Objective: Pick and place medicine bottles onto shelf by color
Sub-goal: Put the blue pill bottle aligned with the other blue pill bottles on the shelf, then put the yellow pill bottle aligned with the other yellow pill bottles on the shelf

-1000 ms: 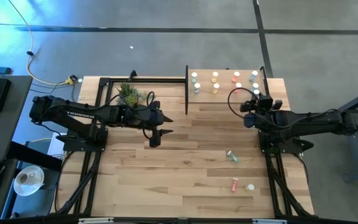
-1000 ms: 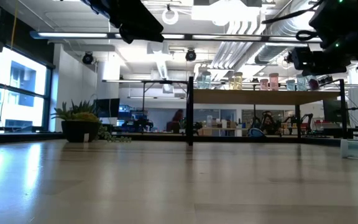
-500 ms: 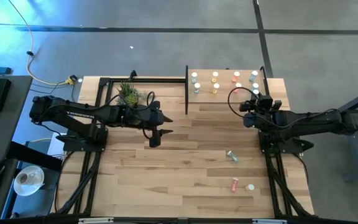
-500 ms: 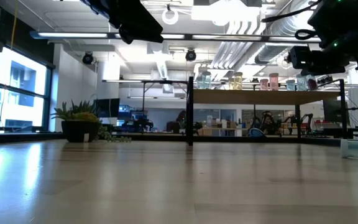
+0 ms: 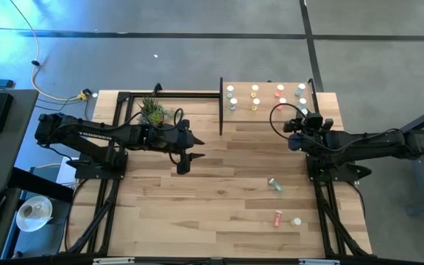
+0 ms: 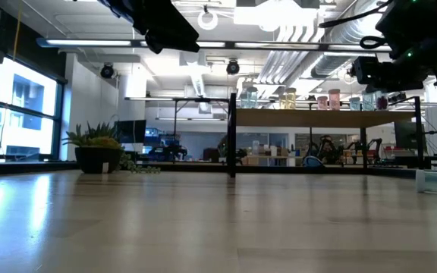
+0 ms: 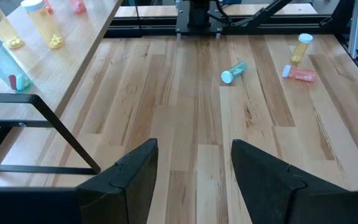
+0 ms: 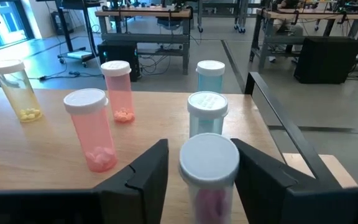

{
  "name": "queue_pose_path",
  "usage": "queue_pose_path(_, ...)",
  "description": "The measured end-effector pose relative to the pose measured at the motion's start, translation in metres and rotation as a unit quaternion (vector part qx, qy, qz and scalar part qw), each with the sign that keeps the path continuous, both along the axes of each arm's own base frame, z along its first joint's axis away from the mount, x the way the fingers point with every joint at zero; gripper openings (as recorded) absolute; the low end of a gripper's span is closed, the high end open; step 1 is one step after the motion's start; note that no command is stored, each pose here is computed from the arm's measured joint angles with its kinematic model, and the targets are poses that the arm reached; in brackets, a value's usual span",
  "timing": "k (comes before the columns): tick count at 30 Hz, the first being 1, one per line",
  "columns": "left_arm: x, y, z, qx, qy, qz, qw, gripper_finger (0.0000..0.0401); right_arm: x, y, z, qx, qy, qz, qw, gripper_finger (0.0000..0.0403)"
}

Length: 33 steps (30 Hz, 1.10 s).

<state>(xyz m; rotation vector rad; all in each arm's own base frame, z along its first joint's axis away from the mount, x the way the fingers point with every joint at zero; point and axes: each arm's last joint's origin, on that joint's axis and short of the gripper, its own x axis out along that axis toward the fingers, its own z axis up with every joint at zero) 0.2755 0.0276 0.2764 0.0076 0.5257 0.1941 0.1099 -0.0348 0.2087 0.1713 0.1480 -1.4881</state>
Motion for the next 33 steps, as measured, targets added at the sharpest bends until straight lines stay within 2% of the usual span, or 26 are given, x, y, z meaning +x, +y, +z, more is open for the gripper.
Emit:
queue_pose_path(22, 0.000, 0.000, 0.000, 0.000, 0.000, 0.000, 1.000, 0.0193, -0.018, 0.001, 0.016, -0.016, -0.028, 0.011, 0.999, 0.0163)
queue_pose_path(27, 0.000, 0.000, 0.000, 0.000, 0.000, 0.000, 1.000, 0.0193, -0.018, 0.001, 0.026, -0.023, -0.010, 0.039, 0.999, 0.0163)
queue_pose_path(33, 0.000, 0.000, 0.000, -0.001, 0.000, 0.000, 1.000, 0.0193, -0.018, 0.002, 0.051, -0.026, 0.007, 0.070, 0.997, 0.0163)
